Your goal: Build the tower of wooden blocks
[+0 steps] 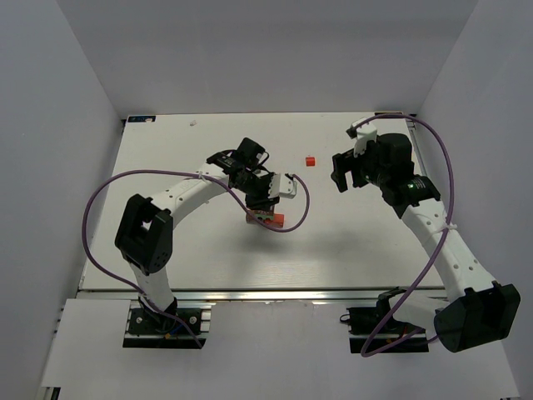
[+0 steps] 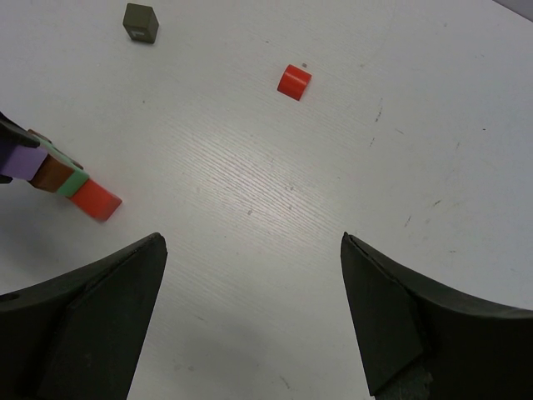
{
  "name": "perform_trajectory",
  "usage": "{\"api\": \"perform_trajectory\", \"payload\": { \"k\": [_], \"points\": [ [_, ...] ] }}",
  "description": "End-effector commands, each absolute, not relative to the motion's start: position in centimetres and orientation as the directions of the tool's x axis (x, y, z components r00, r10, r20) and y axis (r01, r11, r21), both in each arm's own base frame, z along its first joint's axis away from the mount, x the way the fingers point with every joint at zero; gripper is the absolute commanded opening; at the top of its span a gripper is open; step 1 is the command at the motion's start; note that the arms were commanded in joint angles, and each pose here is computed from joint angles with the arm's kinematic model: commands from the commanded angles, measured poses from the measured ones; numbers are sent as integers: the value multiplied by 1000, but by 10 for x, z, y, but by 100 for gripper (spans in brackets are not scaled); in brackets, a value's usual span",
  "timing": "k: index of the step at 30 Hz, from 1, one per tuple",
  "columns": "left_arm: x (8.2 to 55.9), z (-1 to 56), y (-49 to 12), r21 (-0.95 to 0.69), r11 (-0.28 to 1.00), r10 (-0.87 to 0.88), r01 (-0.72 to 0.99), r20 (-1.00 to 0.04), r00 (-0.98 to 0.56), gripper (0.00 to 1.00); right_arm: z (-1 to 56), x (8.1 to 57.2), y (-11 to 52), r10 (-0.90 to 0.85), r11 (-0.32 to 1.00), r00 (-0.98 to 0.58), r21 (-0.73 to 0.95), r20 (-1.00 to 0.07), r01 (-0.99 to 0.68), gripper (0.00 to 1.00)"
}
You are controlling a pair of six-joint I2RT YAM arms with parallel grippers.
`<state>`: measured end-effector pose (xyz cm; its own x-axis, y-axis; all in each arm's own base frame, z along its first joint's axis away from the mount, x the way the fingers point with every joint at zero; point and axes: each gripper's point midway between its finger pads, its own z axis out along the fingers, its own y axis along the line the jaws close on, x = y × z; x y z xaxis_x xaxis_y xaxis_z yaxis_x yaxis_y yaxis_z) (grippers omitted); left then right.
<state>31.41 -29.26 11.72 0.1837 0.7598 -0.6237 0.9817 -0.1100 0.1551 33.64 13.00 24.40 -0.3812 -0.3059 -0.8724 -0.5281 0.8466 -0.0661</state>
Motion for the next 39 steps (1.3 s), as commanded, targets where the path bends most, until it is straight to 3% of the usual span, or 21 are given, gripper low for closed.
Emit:
{"api": "perform_trajectory", "payload": {
  "k": [1, 39],
  "points": [
    [315, 153, -297, 234, -114, 705, 965, -665, 245, 0, 269, 343, 132, -289, 846, -328, -79, -899, -528, 89],
    [311, 152, -298, 222, -119, 692, 968, -681, 241, 0, 265, 343, 132, -299, 842, -334, -82, -894, -533, 89]
  ]
}}
